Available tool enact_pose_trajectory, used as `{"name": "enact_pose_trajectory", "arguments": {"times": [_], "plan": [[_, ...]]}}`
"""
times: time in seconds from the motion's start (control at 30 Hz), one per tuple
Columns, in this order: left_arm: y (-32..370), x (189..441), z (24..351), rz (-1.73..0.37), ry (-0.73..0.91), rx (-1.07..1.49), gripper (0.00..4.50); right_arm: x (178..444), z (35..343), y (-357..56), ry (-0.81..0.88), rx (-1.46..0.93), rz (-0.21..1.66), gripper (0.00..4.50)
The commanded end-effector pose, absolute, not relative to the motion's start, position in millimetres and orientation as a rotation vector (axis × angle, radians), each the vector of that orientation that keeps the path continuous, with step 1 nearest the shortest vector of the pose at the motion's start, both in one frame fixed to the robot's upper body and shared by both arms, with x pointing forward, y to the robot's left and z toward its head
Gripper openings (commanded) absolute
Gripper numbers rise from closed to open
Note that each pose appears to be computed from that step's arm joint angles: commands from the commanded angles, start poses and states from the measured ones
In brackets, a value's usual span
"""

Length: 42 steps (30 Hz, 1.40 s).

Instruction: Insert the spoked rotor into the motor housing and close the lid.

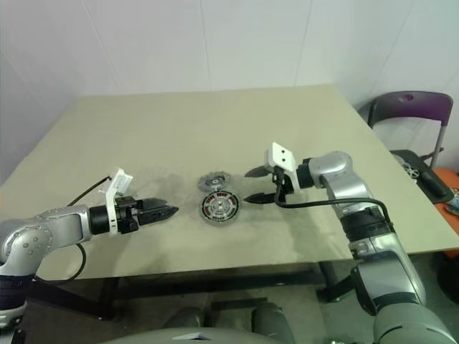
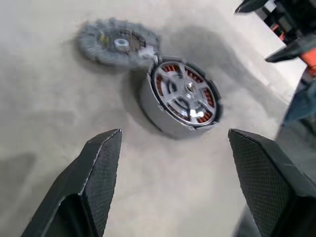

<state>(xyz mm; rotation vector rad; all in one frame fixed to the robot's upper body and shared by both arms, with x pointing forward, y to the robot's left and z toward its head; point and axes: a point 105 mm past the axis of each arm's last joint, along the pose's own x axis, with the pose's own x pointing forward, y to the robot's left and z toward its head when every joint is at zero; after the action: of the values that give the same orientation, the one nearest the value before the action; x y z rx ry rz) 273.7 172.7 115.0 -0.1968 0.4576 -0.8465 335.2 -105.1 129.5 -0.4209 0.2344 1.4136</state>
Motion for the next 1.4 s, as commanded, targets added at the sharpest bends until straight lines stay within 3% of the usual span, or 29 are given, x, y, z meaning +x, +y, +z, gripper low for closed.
{"name": "enact_pose_trajectory", "arguments": {"times": [0.03,0.23,0.57,1.03,1.4], "plan": [[177.1,279.8,136.1,-0.864,0.248,-0.024,3.66,337.5,144.0,-86.6,0.141,-0.431,1.421,2.17],[184.0,278.5,137.5,-0.867,0.137,0.098,3.66,334.4,133.3,-59.8,0.124,-0.434,1.445,0.05],[190.3,275.7,131.6,-0.845,0.072,0.222,3.66,332.2,114.4,-39.8,0.148,-0.432,1.465,0.02],[188.7,272.5,126.4,-0.85,0.068,0.209,3.66,337.6,62.8,-43.9,0.298,-0.517,1.421,0.02],[184.8,272.1,123.3,-0.856,0.061,0.203,3.66,345.4,101.2,-41.4,0.198,-0.544,1.458,0.02]]}}
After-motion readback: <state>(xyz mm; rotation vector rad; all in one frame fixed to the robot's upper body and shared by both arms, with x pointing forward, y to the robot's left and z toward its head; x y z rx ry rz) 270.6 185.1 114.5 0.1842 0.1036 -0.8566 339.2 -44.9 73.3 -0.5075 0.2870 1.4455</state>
